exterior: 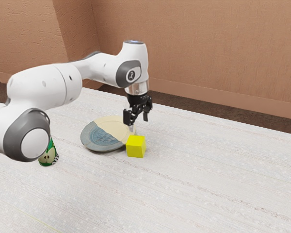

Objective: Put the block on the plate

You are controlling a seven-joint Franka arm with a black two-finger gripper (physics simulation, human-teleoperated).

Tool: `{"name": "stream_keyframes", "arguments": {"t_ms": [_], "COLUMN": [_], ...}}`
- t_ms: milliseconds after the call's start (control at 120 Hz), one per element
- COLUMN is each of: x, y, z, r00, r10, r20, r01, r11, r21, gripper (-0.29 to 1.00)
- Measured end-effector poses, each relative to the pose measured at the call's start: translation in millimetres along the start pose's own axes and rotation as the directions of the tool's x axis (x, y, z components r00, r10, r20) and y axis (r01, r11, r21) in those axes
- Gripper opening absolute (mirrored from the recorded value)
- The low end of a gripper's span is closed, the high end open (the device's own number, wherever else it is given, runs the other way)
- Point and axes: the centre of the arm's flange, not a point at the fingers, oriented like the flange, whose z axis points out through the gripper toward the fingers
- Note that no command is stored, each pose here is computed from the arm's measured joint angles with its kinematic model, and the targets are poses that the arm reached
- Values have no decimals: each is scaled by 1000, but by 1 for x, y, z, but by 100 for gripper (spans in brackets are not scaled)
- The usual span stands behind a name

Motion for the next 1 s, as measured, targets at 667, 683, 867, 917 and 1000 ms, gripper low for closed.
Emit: {"name": "stream_keyframes", "arguments": {"t_ms": [667, 683, 867, 917, 1000], "x": [30, 29, 23, 23, 21], "y": [-13, -13, -15, -17, -21], "z": [35, 36, 38, 38, 37], "r00": [975, 975, 972, 971, 969], "r10": [-207, -207, -221, -226, -233], "r20": [77, 78, 77, 77, 78], "r01": [214, 213, 228, 233, 240], "r11": [973, 973, 969, 968, 966], "r21": [-87, -88, -97, -98, -95], "gripper": [70, 70, 70, 70, 70]}}
